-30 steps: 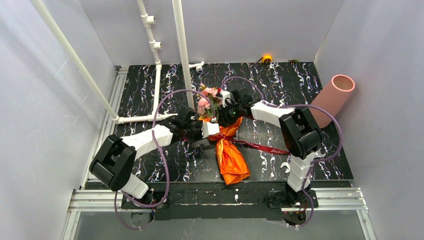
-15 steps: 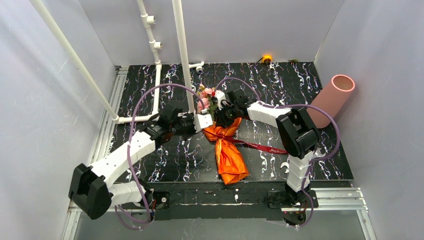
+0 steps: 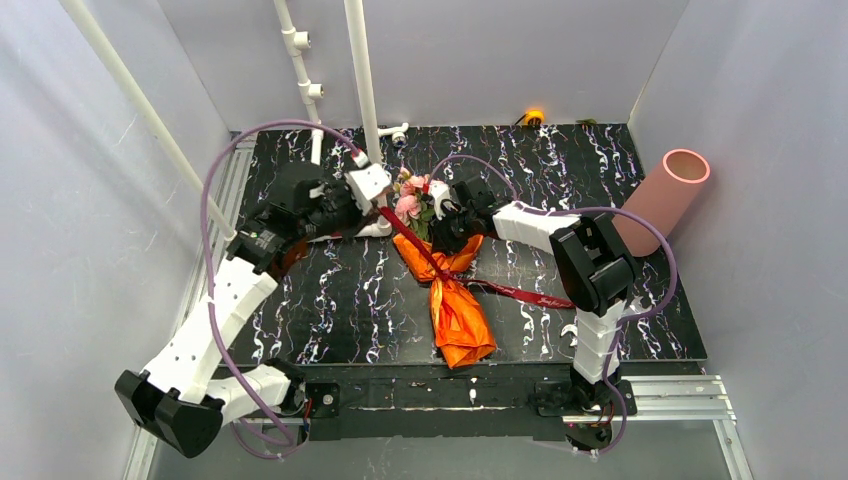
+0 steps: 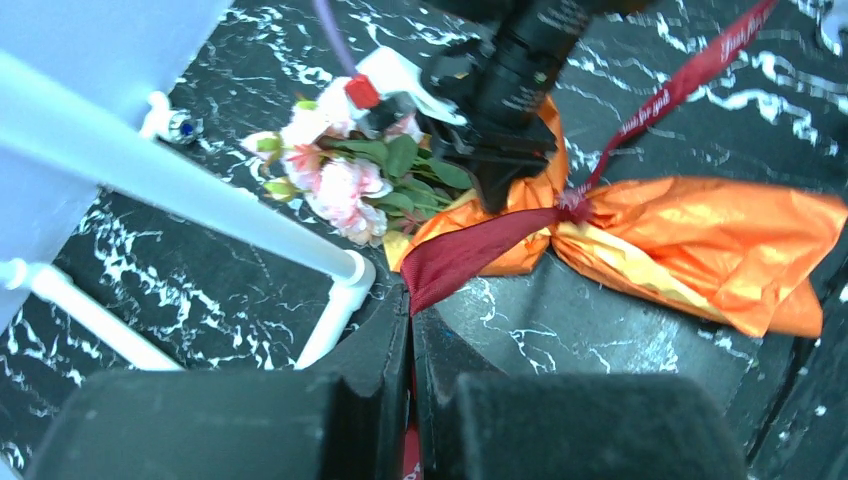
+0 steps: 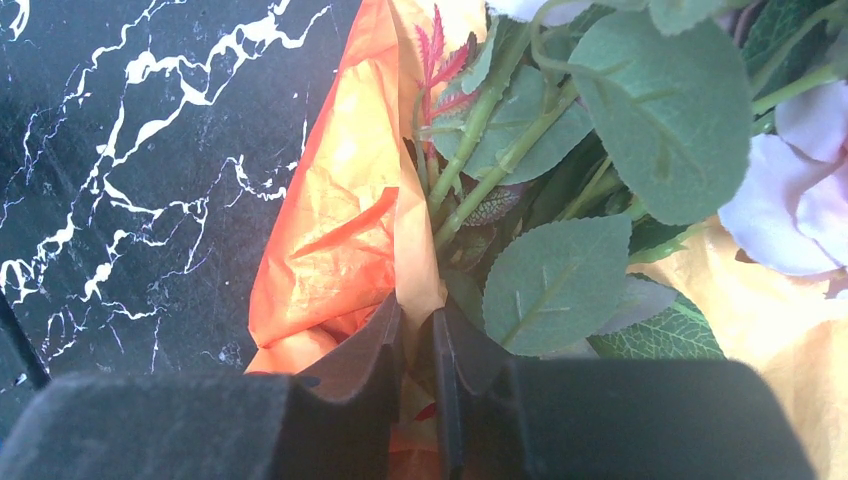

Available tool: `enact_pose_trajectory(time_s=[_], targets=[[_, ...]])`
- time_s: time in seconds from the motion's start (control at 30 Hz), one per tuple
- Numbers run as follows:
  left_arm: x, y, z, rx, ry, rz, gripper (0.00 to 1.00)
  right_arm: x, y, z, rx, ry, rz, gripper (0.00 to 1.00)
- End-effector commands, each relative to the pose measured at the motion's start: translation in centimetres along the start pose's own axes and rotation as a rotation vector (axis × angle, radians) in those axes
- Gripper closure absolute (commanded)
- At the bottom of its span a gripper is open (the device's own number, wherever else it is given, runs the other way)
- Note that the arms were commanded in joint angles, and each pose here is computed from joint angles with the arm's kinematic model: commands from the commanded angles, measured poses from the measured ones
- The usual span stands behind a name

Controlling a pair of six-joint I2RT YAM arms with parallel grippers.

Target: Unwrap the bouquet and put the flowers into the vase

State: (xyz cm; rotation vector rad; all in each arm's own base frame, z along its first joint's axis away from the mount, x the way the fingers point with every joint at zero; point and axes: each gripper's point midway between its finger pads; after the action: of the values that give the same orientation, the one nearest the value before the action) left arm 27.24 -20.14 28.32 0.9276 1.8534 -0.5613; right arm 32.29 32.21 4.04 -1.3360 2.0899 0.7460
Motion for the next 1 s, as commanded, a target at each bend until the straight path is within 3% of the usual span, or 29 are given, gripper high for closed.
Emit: enact_pose_trajectory(time_s=[0.0, 0.27, 0.37, 0.47, 0.57, 0.7, 0.97], targets=[[-3.7, 1.0, -3.6, -0.060, -0.092, -0.114, 1.00, 6.9, -2.0, 0.9, 0.092, 0.215, 0.022, 0.78], [-5.5, 1.8, -7.0, -0.144, -0.143, -0.149, 1.00, 7.6, -2.1, 0.7, 0.110, 0.231, 0.031, 0.78], [-3.4, 2.8, -7.2, -0.207, -0.084, -0.168, 1.00, 7.2, -2.0, 0.6, 0.109, 0.218, 0.039, 0.78], [1.3, 2.5, -6.0, -0.196, 0.066, -0.180, 1.00, 5.8, -1.4, 0.4, 0.076, 0.180, 0.052, 0.76], [6.1, 1.5, -4.8, -0.124, 0.184, -0.128, 1.00, 3.4, -0.5, -0.4, 0.043, 0.123, 0.089, 0.69], [11.5, 0.3, -3.5, -0.035, 0.274, -0.036, 1.00, -1.7, 0.9, -2.4, 0.002, -0.006, 0.142, 0.53], [16.8, 1.6, -1.2, -0.037, 0.384, 0.041, 1.00, -8.4, 2.3, -6.9, -0.021, -0.151, 0.133, 0.31]])
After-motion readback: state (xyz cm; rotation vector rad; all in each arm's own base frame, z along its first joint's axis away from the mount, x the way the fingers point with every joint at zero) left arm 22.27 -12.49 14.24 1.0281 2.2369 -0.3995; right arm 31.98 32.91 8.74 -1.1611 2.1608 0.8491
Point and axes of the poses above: each gripper's point midway between its finger pads, its own z axis out along the fingers, its own y axis along the line the jaws close on, x = y × z, and after that the axes turned 14 degrees about -z, right-handed
